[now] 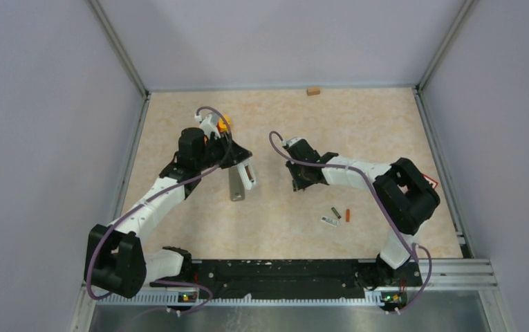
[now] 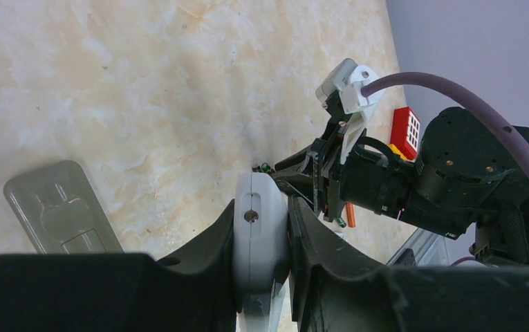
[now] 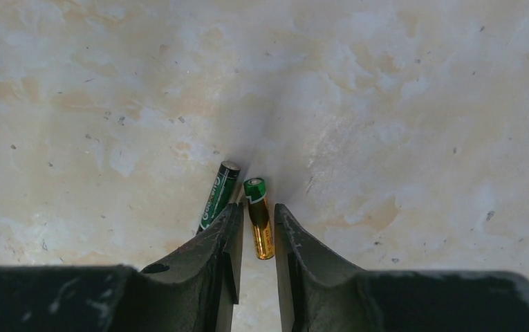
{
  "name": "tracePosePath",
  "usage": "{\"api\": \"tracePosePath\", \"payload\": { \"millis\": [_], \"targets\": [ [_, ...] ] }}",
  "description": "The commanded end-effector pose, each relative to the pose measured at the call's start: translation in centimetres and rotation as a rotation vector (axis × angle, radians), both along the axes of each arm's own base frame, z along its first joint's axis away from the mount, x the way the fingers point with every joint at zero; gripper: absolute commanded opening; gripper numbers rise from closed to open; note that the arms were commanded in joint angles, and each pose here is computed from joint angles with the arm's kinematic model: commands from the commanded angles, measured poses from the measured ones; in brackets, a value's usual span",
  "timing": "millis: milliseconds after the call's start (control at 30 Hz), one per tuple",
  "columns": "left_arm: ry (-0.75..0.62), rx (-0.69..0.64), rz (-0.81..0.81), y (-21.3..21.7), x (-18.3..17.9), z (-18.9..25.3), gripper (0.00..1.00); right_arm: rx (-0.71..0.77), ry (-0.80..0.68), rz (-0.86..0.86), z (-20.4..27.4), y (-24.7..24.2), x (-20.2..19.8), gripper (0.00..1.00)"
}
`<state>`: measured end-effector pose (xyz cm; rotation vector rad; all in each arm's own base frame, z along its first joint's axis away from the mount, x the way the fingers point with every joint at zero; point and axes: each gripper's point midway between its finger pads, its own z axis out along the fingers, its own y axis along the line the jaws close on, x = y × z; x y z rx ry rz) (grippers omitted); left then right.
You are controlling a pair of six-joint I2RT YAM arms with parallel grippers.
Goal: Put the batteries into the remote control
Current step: Pick up the battery from the center of the board.
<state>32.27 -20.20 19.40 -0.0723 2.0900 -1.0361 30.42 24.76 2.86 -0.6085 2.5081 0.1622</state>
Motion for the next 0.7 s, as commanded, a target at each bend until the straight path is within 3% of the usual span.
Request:
{"api": "tracePosePath", "payload": {
  "millis": [0, 167, 367, 667],
  "targets": [
    [-0.046, -0.03, -0.007, -0.2, 0.4, 1.2, 0.0, 0.016, -0.031, 0.013, 0.6, 1.3, 0.9, 0.25],
    [-0.048, -0.048, -0.012, -0.3, 0.5, 1.5, 0.0, 0.009, -0.076, -0.038, 1.3, 0.7, 1.6, 0.12],
    [-0.026, -0.142, -0.062, -1.7, 0.3, 2.3, 0.0, 0.141, -0.215, -0.09, 6.5, 1.0, 2.5, 0.05],
    [0.033, -0.362, -0.077, -3.7, 1.7, 3.6, 0.0, 0.714, -0.425, -0.033, 21.5, 5.1, 0.0, 0.04]
  ]
}}
